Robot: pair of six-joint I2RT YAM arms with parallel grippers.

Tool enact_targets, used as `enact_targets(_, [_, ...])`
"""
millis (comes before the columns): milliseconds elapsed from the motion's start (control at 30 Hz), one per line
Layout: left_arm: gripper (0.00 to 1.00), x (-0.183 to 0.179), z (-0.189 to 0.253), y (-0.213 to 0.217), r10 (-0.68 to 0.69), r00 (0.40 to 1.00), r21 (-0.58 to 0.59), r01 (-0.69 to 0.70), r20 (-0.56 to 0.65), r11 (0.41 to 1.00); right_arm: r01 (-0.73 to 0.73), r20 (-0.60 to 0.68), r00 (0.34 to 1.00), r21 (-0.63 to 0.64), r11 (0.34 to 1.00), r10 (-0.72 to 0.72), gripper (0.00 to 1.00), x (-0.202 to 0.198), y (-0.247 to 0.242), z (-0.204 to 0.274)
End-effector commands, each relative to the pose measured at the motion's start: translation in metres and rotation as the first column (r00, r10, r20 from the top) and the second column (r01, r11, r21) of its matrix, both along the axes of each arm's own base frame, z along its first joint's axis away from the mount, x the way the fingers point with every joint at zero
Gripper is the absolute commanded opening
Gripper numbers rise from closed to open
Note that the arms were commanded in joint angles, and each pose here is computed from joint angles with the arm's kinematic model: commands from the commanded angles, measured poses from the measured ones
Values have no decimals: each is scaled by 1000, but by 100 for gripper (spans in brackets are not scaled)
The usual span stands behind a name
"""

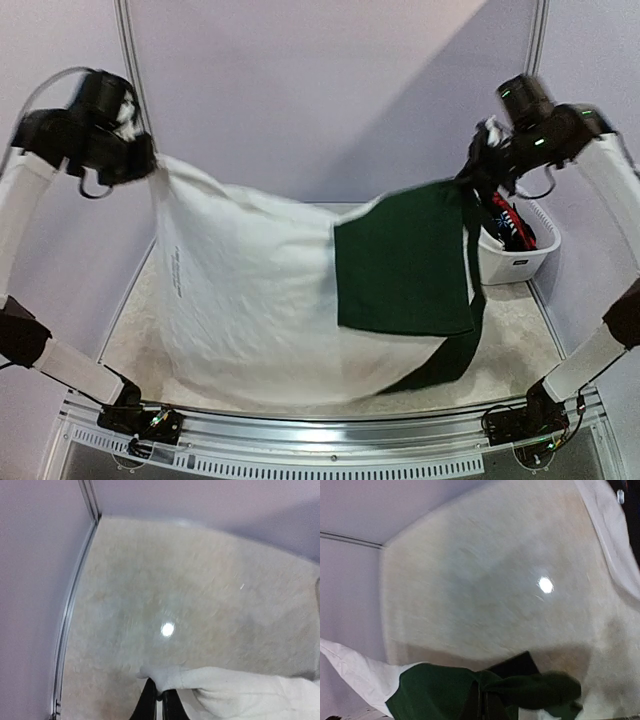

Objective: Fold and stack the mixed laundry pile
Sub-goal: Flatten out the crumpled T-shirt at the center of the board.

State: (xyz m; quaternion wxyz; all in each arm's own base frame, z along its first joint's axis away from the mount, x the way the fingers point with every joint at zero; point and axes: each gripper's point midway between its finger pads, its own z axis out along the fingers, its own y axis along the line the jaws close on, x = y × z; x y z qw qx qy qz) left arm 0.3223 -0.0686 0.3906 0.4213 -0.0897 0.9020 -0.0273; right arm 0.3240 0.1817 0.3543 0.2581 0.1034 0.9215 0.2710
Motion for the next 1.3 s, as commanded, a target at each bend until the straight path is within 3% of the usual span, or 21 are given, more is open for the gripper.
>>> enact_targets(0, [0,-32,-113,3,6,937,36,7,-350,999,31,-276,958,-146,989,-71,0,-3,-10,-115])
enact_targets(233, [0,-21,-211,-13,-15,872,9,23,-490,1000,-55,-373,927,-203,978,-25,0,27,6,-197])
enact_targets(633, [0,7,-237,-15,-14,861,59,51,-508,997,-143,-415,910,-312,939,1,2,66,5,-238])
enact_targets(767, [0,14,-239,-13,-13,865,70,56,-502,996,-148,-427,904,-321,935,-3,16,70,-1,-237])
enact_targets(900, [0,17,-245,-12,-16,859,78,64,-511,995,-144,-408,913,-335,931,-5,42,69,-8,-224])
enact_targets(1000, [0,19,-248,-13,-22,861,74,69,-507,995,-140,-390,921,-336,931,-3,55,64,-11,-209])
enact_targets(1133, [0,18,-251,-13,-28,860,72,75,-509,995,-141,-400,916,-292,946,13,60,48,-9,-202])
enact_targets(1267, [0,17,-253,-14,-36,859,62,79,-510,995,-152,-396,914,-127,980,90,60,17,12,-195])
